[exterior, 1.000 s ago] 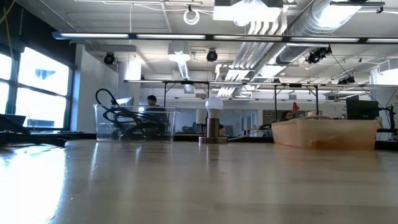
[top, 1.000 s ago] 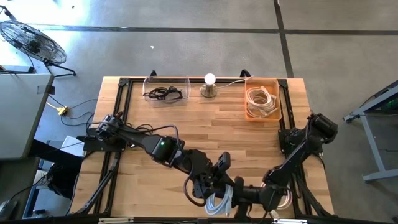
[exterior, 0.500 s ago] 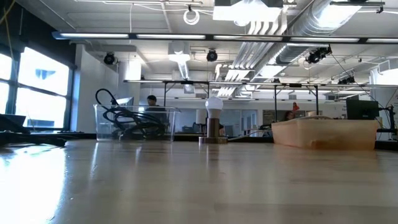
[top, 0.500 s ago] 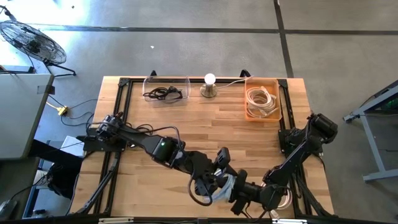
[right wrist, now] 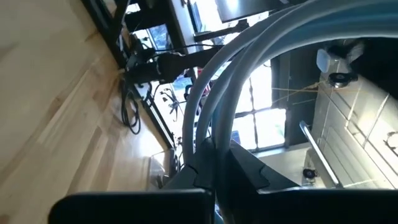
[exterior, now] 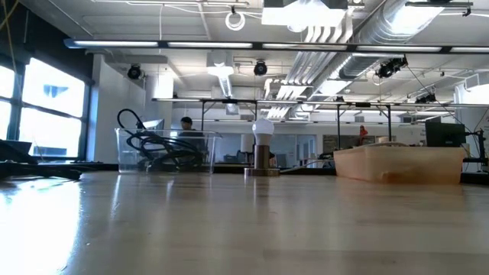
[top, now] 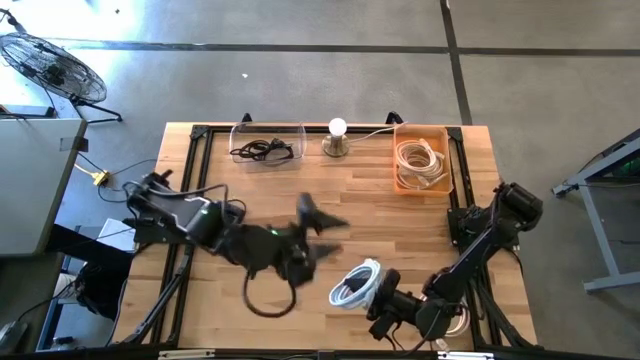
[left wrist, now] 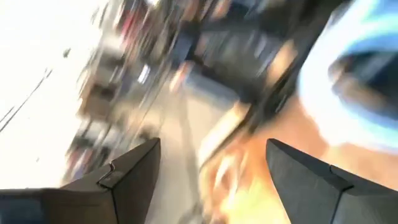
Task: Pick & Place USB Port
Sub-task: Put the blue HDMI cable into the orange bin
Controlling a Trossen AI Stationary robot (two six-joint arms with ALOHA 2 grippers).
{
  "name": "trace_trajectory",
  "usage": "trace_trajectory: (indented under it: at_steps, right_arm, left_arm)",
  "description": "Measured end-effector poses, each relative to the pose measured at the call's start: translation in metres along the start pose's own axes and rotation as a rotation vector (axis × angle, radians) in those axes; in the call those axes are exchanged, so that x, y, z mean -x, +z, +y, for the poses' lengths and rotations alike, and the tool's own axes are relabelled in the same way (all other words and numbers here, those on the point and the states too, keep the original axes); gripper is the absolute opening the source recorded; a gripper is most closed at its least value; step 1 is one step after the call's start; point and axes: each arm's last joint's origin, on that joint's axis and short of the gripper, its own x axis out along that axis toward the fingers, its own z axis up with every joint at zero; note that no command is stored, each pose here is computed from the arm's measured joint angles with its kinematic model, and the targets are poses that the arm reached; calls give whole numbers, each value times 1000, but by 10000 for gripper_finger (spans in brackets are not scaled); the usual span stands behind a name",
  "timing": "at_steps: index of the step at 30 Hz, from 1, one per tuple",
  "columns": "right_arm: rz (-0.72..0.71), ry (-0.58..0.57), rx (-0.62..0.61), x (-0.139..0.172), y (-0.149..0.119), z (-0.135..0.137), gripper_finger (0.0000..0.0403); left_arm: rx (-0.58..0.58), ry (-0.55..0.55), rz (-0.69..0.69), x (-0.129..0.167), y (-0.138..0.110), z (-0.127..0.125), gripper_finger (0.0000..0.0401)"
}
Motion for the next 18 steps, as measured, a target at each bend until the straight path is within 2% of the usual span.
trace_trajectory:
  at_steps: [4,9,14,18]
  right_arm:
    - [0,-2,6,0,0,-1,10]
    - [37,-68,-41,-22,-10,-26,10]
    - [187,-172,-160,-57,-44,-75,10]
    - [336,-265,-238,-85,-87,-117,10]
  left_arm:
    - [-36,80,258,9,-15,-10,286]
    - [-23,89,396,23,-27,-24,286]
    - [23,53,464,35,-36,-38,286]
    - [-7,61,524,41,-43,-54,286]
